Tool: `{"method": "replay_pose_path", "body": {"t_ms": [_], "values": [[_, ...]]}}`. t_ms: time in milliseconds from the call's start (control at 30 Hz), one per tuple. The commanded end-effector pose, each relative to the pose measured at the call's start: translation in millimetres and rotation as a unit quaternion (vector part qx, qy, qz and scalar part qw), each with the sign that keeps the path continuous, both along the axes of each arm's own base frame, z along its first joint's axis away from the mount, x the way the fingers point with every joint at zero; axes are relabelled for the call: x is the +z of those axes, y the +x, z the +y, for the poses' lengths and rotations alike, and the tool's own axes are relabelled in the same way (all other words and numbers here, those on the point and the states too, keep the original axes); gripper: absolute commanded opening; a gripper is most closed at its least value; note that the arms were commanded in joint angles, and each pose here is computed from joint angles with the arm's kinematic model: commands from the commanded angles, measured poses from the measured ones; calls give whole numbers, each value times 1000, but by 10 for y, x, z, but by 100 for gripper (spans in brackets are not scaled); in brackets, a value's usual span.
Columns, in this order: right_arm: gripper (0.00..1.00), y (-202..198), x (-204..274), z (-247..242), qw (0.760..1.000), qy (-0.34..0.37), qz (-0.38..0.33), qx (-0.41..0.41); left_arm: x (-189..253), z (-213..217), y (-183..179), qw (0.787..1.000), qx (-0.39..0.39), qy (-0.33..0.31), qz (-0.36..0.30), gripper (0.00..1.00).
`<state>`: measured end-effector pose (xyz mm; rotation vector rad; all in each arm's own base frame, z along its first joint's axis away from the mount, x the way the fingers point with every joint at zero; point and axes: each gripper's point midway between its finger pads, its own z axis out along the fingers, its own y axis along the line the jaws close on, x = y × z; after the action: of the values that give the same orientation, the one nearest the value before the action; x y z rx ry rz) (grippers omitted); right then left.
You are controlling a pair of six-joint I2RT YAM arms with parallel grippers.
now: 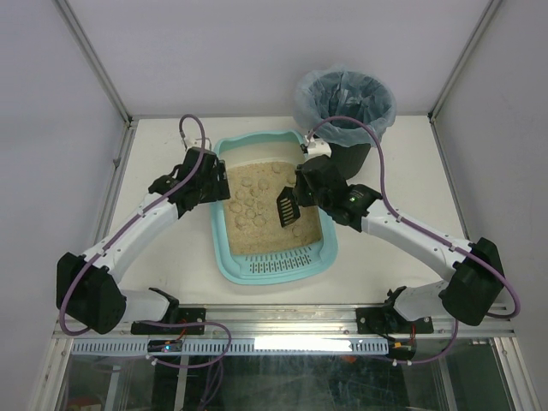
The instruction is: Clean the litter box
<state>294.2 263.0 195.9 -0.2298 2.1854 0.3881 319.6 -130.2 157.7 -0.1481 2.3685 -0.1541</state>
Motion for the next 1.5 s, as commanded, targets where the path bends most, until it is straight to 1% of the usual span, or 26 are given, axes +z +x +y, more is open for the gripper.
{"method": "replay_pose_path", "body": {"t_ms": [0,100,200,367,433,500,667,800,900,1200,1367,1467], "values": [[0,61,209,74,999,32,-23,0,401,184,158,998,25,24,-56,67],[0,46,183,101,999,35,-19,6,357,84,160,999,2,12,-48,66],[0,46,172,110,999,37,-17,7,278,-124,171,998,-42,-17,-33,60],[0,55,189,116,999,45,-19,1,169,-166,242,998,-57,-4,-17,51],[0,81,188,101,999,46,-20,-10,142,-211,252,998,-68,-7,-14,46],[0,125,174,51,999,41,-17,-30,118,-252,261,997,-81,-10,-12,43],[0,253,271,-65,997,30,-28,-70,53,-251,268,995,-98,2,-15,44],[0,341,303,-152,995,-9,-32,-92,-17,-227,260,994,-104,12,-16,48],[0,387,293,-164,994,-39,-27,-94,-76,-284,235,993,-121,3,-13,50],[0,463,138,-232,988,-113,1,-109,-194,-407,157,988,-155,-18,6,46],[0,486,133,-215,986,-120,10,-112,-191,-427,148,987,-160,-21,6,46],[0,504,248,-78,992,-83,-3,-91,-191,-423,143,987,-160,-21,6,46]]}}
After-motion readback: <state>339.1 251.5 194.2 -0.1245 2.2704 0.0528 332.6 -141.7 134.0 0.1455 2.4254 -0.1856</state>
